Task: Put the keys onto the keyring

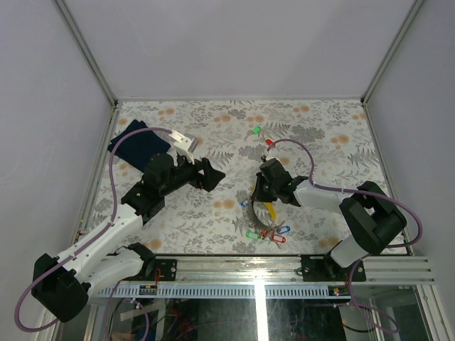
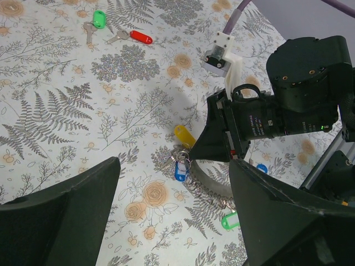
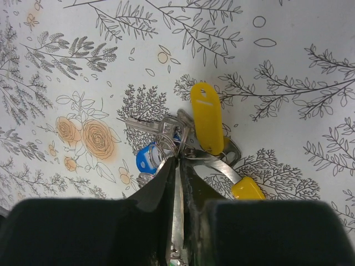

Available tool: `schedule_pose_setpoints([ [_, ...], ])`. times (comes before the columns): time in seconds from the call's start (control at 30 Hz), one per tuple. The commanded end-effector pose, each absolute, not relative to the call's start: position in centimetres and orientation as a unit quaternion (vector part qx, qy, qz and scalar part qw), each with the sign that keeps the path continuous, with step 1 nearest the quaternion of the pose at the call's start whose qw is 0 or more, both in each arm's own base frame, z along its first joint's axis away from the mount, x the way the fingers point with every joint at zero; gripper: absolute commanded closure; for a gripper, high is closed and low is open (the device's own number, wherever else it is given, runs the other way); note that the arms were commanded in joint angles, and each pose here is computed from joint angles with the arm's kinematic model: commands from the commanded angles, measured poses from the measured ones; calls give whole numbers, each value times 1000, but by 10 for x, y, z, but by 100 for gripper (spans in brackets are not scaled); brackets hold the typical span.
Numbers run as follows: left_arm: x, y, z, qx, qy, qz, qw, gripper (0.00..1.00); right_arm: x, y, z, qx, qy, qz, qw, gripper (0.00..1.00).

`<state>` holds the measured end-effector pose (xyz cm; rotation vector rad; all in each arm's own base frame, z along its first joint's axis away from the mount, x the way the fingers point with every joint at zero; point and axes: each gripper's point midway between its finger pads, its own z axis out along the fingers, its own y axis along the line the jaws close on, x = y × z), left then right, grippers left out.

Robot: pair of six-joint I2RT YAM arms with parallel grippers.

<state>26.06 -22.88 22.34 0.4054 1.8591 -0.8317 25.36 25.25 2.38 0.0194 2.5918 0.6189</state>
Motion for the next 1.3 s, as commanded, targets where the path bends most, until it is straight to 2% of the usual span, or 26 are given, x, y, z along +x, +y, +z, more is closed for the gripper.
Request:
schedule_pose_setpoints([
  [0.0,267,-228,249,168,751,-342,540,18,272,264,43,-29,928,238,285,93],
  [0.1,267,-227,249,169,750,-342,541,18,272,263,46,-50,922,243,298,100],
  [0.37,261,-227,253,190,737,-344,550,17,266,269,64,-146,889,272,339,100],
  [0.63,234,-233,270,263,674,-374,580,17,252,268,93,-264,828,293,399,100],
  [0.8,213,-243,270,330,638,-399,570,22,230,269,118,-342,766,324,437,100],
  [0.93,206,-249,268,369,618,-405,564,25,219,264,141,-358,731,338,472,100],
  [1.27,201,-283,257,400,608,-463,505,36,203,256,156,-372,713,345,484,100],
])
